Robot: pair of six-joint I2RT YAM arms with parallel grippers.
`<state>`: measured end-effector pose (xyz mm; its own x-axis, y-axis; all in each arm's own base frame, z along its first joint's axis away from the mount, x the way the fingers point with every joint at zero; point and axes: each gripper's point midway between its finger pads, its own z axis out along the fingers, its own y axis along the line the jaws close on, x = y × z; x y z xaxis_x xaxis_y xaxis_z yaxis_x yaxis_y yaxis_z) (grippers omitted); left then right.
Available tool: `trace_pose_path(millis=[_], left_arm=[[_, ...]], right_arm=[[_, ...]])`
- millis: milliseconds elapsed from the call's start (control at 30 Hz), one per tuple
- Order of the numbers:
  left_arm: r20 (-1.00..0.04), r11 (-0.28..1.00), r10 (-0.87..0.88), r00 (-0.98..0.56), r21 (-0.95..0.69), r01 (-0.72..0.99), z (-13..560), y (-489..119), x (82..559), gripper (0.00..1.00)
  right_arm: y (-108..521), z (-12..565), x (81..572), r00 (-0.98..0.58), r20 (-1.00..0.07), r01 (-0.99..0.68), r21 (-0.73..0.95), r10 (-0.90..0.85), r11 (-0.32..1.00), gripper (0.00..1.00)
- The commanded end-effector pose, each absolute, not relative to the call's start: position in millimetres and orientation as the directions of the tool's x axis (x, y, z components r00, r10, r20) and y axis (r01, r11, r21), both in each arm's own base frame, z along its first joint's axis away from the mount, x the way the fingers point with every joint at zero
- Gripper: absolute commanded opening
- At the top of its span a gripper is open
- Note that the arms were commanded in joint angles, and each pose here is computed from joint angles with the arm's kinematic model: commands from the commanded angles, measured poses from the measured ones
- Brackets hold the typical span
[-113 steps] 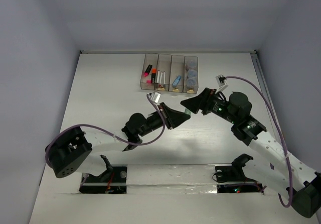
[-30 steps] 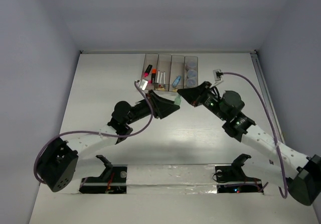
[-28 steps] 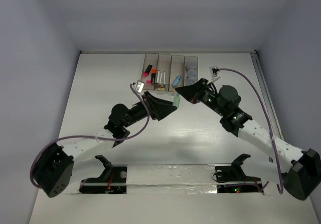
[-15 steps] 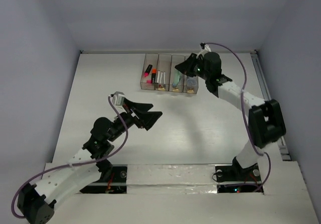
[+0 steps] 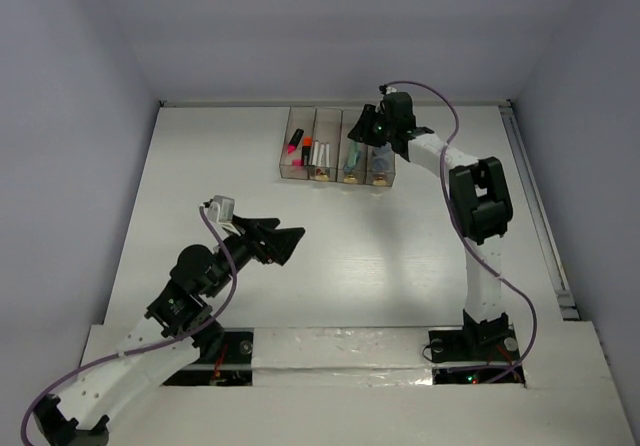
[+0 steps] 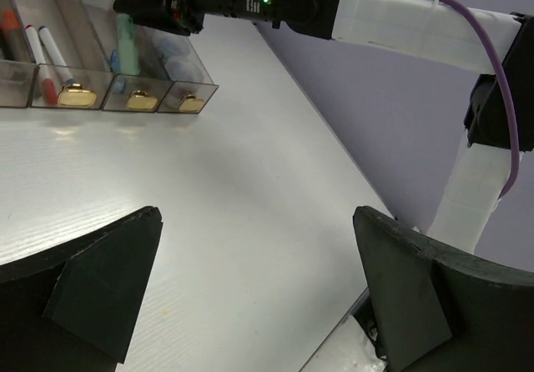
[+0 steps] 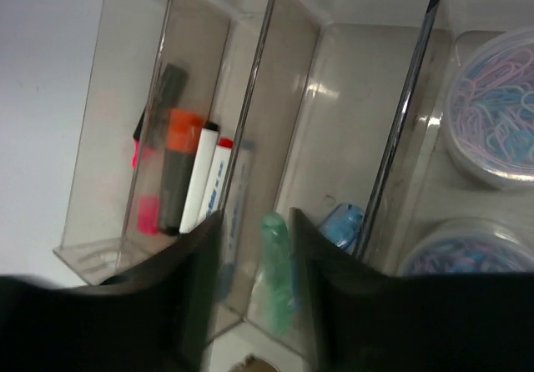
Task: Sort the stationery into containers
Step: Place the pen in the storage box, then reset both arms
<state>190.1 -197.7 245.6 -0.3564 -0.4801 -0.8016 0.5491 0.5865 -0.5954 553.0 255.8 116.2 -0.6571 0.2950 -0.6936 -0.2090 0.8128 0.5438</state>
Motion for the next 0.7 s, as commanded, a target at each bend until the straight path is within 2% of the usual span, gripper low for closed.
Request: trace_pose_path(millis=[0, 67, 100, 200, 333, 433, 500, 567, 600, 667], left_arm=[[-0.804, 0.595, -0.5, -0.322, -0.589, 0.547, 262, -193, 193, 0.99], [-0.803, 0.592, -0.504, -0.319, -0.59, 0.549, 269, -193, 192, 0.99], [-0.803, 0.591, -0.505, -0.316, -0.589, 0.552, 272, -192, 192, 0.99], [-0.805, 0.608, -0.517, -0.292, -0.585, 0.536, 286, -185, 193, 0.99], [-0.807, 0.619, -0.538, -0.245, -0.575, 0.535, 313, -172, 188, 0.99], [-0.811, 0.636, -0.554, -0.188, -0.558, 0.533, 340, -159, 185, 0.99], [-0.814, 0.647, -0.564, -0.136, -0.539, 0.54, 364, -149, 181, 0.99], [-0.818, 0.659, -0.564, -0.114, -0.53, 0.534, 378, -141, 177, 0.99], [-0.82, 0.672, -0.565, -0.091, -0.521, 0.525, 383, -136, 177, 0.99], [-0.807, 0.675, -0.589, -0.05, -0.525, 0.519, 401, -124, 172, 0.99]], right_arm=[[259, 154, 573, -0.604, -0.752, -0.258, 0.496, 0.262, 0.829, 0.6], [258, 164, 573, -0.596, -0.76, -0.263, 0.491, 0.26, 0.831, 0.78], [257, 172, 573, -0.586, -0.766, -0.266, 0.489, 0.264, 0.831, 0.83], [256, 214, 563, -0.545, -0.793, -0.305, 0.492, 0.274, 0.816, 0.9], [248, 288, 513, -0.45, -0.834, -0.404, 0.51, 0.32, 0.759, 0.91], [232, 346, 439, -0.363, -0.859, -0.501, 0.506, 0.36, 0.702, 0.89], [210, 382, 378, -0.273, -0.883, -0.548, 0.469, 0.381, 0.693, 0.9], [191, 399, 340, -0.221, -0.891, -0.545, 0.449, 0.396, 0.707, 0.9], [169, 426, 306, -0.127, -0.888, -0.538, 0.436, 0.442, 0.722, 1.0], [147, 428, 274, -0.09, -0.882, -0.498, 0.443, 0.463, 0.745, 1.0]])
